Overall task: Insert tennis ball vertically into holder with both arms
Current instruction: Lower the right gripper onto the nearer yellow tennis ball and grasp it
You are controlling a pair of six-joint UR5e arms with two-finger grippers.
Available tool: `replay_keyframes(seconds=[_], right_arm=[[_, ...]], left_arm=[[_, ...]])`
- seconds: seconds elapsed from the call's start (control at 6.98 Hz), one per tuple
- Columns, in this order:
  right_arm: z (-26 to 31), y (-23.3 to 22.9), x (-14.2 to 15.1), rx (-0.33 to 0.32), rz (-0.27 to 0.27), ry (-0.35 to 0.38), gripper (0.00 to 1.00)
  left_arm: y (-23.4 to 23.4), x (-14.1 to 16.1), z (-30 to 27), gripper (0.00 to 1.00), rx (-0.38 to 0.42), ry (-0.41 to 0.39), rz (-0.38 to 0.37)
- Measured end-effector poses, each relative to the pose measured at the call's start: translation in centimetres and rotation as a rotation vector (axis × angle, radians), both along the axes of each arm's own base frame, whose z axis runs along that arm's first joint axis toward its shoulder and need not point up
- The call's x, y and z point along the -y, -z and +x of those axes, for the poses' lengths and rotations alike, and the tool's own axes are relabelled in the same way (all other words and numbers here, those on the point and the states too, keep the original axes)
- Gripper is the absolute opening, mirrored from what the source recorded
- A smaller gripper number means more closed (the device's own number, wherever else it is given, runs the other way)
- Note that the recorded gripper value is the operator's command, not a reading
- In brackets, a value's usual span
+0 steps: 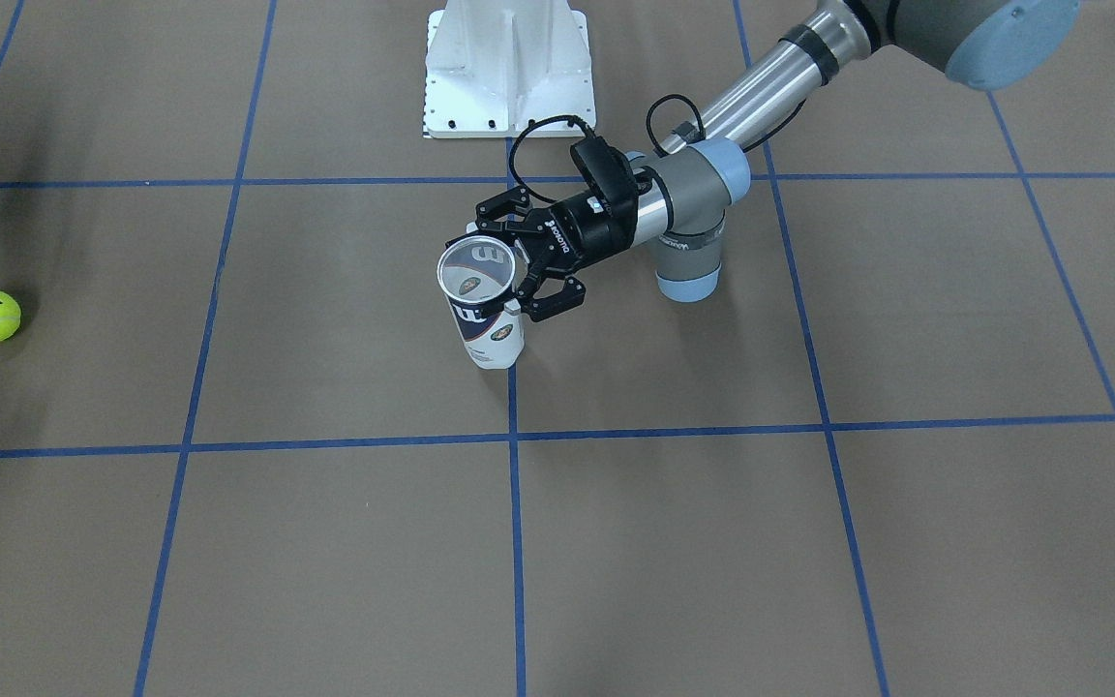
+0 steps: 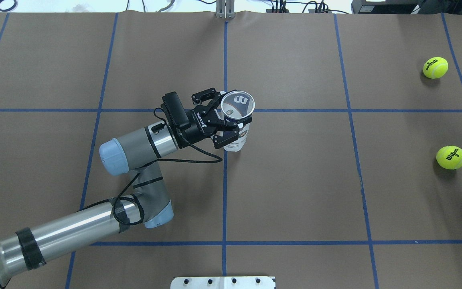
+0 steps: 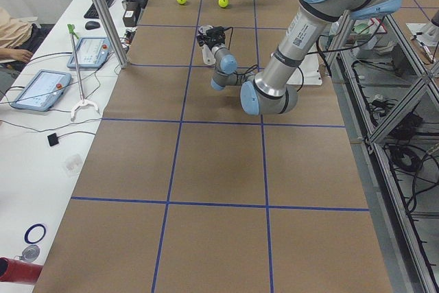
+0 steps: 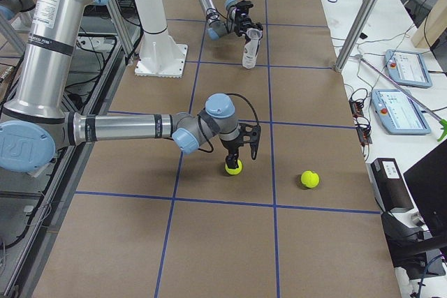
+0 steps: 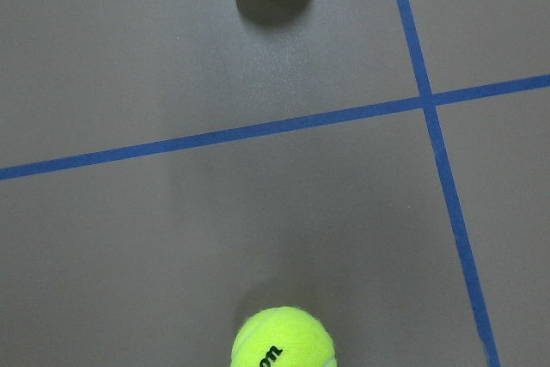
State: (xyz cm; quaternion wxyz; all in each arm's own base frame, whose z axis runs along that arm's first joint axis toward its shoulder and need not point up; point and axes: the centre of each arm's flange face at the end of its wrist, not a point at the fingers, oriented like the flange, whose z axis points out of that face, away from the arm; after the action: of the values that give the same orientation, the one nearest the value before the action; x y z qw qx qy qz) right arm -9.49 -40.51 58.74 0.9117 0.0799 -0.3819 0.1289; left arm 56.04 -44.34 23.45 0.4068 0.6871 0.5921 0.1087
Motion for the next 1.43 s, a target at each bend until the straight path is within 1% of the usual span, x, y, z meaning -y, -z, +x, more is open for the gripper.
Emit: replay_keyframes(seconds=[0.14,0.29,0.43,0.72,1.0,1.15,1.29,1.43], right_arm=[[-1.7,-1.5,-0.3,-0.01,0.024,-0.005,0.99],[-2.9,-3.0,-0.7,-0.003,0.056,-0.012,0.99],[-3.7,-3.9,-0.9,0.007,0.075,-0.018,0.99],[-4.8,-4.3,-1.2,0.015,0.082,-0.012,0.99],[-6.4,-5.2,-1.9,-0.012,0.084,0.015,1.0],[-7.2,-5.7,-2.2,-0.033,0.09,0.03,0.97],[-7.7,-6.1,-2.4,-0.05,0.097,0.039,0.37],[-8.0,-6.3,-2.5,-0.065,0.105,0.042,0.06]], left_arm=[[0.0,0.0,0.0,0.8,0.0,0.0,0.0],[0.0,0.0,0.0,0.8,-0.001,0.0,0.0],[0.1,0.0,0.0,0.8,-0.001,0.0,0.001],[0.1,-0.1,0.0,0.8,-0.001,-0.001,0.001],[0.1,-0.1,0.0,0.8,-0.001,-0.001,0.001],[0.1,-0.1,0.0,0.8,-0.001,-0.001,0.001],[0.1,-0.1,0.0,0.8,-0.001,-0.001,0.001],[0.1,-0.1,0.0,0.8,-0.001,-0.002,0.001]])
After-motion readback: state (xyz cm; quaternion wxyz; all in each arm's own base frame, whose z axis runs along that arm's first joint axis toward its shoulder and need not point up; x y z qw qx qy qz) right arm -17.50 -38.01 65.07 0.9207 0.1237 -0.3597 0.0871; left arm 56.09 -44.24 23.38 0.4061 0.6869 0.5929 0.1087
